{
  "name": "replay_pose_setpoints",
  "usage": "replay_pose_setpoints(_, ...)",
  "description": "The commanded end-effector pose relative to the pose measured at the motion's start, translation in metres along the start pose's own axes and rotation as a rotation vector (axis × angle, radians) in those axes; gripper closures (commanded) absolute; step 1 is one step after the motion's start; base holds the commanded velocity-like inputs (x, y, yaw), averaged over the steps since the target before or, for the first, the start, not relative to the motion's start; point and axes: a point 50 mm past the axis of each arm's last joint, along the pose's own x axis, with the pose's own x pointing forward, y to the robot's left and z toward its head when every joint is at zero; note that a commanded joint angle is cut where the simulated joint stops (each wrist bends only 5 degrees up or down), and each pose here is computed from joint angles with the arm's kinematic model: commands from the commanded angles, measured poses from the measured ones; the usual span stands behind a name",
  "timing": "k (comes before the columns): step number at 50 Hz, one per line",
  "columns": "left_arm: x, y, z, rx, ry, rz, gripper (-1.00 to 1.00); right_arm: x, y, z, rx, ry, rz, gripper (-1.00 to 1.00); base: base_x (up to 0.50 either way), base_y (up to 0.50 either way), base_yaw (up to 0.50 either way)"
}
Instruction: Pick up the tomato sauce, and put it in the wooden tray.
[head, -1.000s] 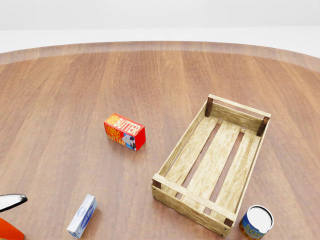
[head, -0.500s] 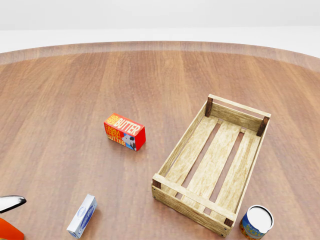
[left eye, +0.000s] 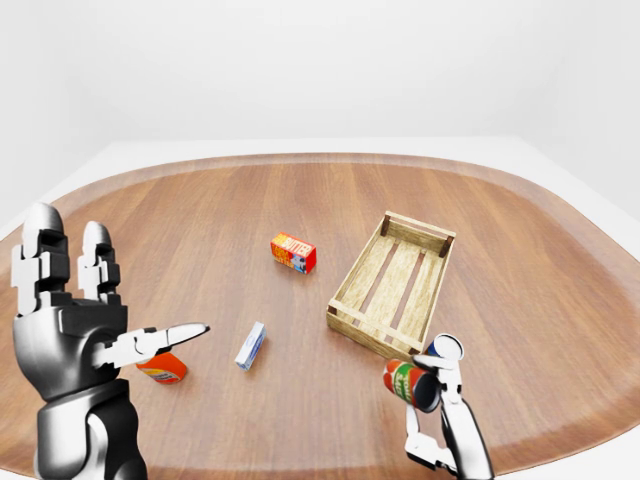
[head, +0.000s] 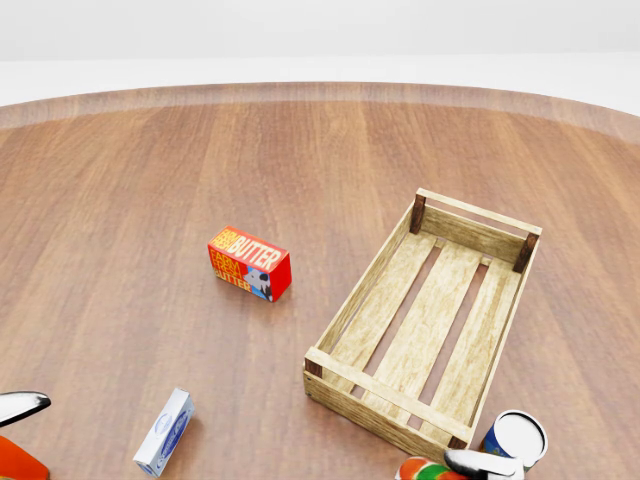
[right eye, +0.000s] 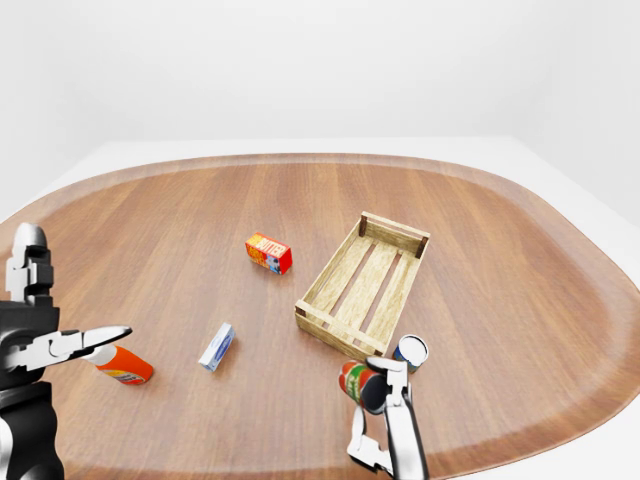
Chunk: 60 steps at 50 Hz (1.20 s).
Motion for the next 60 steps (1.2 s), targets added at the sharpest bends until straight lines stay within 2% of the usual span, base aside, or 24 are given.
replay_pose_setpoints(1, 0.000, 0.000, 0.000, -0.001, 0.000, -0.003, -0.98, -0.008, -0.002, 0.039, 0.004, -0.166, -0.012, 1.00, 0.00, 0.00, 0.00)
replay_pose_setpoints(8, 0.000, 0.000, 0.001, -0.003, -0.002, -0.004, -0.98, 0.006, -0.002, 0.069, -0.005, -0.234, 0.014, 1.00, 0.00, 0.00, 0.00)
replay_pose_setpoints(21, 0.001, 0.000, 0.001, -0.008, -0.005, -0.006, -0.98, 0.028, -0.007, 0.124, 0.010, -0.512, 0.030, 1.00, 0.00, 0.00, 0.00)
replay_pose_setpoints(38, 0.000, 0.001, 0.003, -0.012, -0.015, -0.008, -0.98, 0.057, -0.014, 0.127, 0.009, -0.519, 0.005, 1.00, 0.00, 0.00, 0.00)
replay_pose_setpoints(54, -0.001, 0.003, 0.006, -0.014, -0.024, -0.003, -0.99, 0.093, -0.021, 0.157, -0.014, -0.623, -0.010, 1.00, 0.00, 0.00, 0.00)
replay_pose_setpoints(60, -0.001, 0.003, 0.006, -0.015, -0.024, -0.005, -0.99, 0.106, -0.025, 0.159, -0.028, -0.614, -0.024, 1.00, 0.00, 0.00, 0.00)
